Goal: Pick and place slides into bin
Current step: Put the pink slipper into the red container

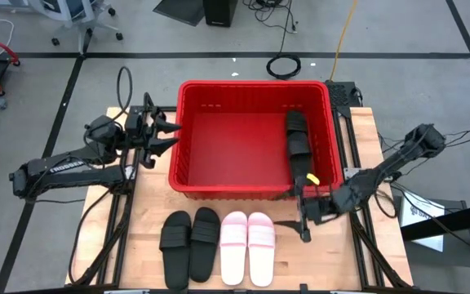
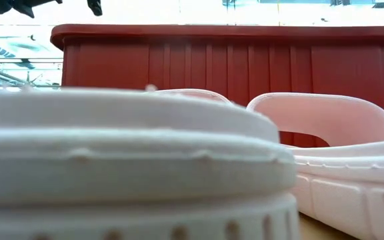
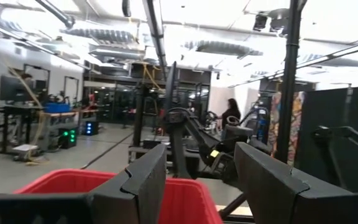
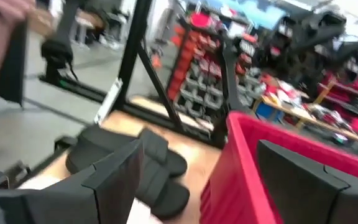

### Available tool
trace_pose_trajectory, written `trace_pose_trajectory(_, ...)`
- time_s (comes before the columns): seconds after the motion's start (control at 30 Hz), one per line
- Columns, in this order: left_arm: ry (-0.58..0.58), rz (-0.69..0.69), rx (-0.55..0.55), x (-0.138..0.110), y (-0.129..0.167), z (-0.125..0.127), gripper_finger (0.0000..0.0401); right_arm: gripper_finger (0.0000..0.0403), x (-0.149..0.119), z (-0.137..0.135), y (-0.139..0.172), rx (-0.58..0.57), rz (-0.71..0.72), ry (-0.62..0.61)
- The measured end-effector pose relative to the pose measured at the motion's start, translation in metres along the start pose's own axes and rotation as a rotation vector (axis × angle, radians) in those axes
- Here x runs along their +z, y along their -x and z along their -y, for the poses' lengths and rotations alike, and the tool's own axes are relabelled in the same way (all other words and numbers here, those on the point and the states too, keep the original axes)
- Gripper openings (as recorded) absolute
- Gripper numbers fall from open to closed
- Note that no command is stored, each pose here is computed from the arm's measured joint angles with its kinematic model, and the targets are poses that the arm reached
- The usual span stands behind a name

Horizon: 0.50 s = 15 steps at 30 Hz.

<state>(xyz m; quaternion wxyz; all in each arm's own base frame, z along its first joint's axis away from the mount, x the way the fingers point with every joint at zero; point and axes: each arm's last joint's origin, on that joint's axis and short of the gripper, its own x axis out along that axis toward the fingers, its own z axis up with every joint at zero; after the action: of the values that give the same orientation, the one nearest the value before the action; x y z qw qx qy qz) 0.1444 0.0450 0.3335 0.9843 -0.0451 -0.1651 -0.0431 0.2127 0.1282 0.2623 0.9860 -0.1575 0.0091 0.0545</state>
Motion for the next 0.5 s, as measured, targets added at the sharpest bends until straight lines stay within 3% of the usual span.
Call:
trace_pose_trajectory(0.3, 0.011, -0.007, -0.031, -0.002, -0.002, 0.006, 0.0198, 0.0304, 0.008, -0.044, -0.021, -0.099, -0.246, 0.095)
trace_pose_trajectory(0.5, 0.035, -0.045, -0.046, -0.006, -0.003, 0.008, 0.0198, 0.0304, -0.006, -0.064, -0.036, -0.108, -0.384, 0.097)
